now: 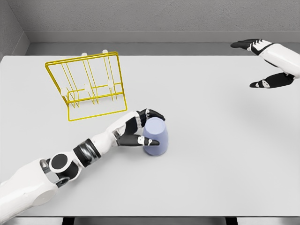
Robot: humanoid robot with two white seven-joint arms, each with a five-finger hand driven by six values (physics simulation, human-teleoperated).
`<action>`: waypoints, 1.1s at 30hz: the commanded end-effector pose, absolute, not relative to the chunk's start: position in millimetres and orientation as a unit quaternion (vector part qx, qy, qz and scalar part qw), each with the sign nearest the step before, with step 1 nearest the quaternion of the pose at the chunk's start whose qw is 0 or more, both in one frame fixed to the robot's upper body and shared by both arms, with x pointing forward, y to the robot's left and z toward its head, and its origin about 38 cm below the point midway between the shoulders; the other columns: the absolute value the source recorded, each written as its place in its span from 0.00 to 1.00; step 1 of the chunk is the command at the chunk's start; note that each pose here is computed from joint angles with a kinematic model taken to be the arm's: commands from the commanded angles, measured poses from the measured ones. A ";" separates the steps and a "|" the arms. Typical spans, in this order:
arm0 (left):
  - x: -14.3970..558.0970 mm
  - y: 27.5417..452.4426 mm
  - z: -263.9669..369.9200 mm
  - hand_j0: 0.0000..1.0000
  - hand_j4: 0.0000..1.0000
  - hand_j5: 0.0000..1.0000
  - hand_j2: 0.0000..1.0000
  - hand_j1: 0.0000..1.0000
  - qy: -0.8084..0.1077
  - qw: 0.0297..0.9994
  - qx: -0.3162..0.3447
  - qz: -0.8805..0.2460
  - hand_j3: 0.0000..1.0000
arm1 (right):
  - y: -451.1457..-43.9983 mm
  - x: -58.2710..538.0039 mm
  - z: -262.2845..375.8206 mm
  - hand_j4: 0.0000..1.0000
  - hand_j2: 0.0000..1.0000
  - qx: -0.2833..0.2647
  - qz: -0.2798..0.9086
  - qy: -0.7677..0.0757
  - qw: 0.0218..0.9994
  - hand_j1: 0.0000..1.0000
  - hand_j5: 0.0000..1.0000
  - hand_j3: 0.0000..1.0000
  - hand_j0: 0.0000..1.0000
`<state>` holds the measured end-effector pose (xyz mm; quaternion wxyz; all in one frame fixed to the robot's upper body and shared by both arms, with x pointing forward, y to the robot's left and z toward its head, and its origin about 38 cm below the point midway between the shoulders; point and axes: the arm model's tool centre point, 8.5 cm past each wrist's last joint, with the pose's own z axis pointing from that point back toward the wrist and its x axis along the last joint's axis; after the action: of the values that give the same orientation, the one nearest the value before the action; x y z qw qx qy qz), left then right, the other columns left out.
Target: Place the cup on the cup holder with both arms
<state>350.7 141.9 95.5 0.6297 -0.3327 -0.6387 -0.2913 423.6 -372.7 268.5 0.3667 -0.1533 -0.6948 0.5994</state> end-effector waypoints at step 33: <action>377.3 185.5 182.3 0.59 0.59 0.59 0.59 0.59 -0.696 0.575 -0.309 -0.299 0.59 | -373.1 423.3 270.3 1.00 1.00 -0.153 0.596 -0.698 0.367 1.00 1.00 1.00 1.00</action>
<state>377.8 183.6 183.4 0.5712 -0.3072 -0.6978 -0.3042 423.3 -372.9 269.6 0.3657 -0.1543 -0.6953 0.5992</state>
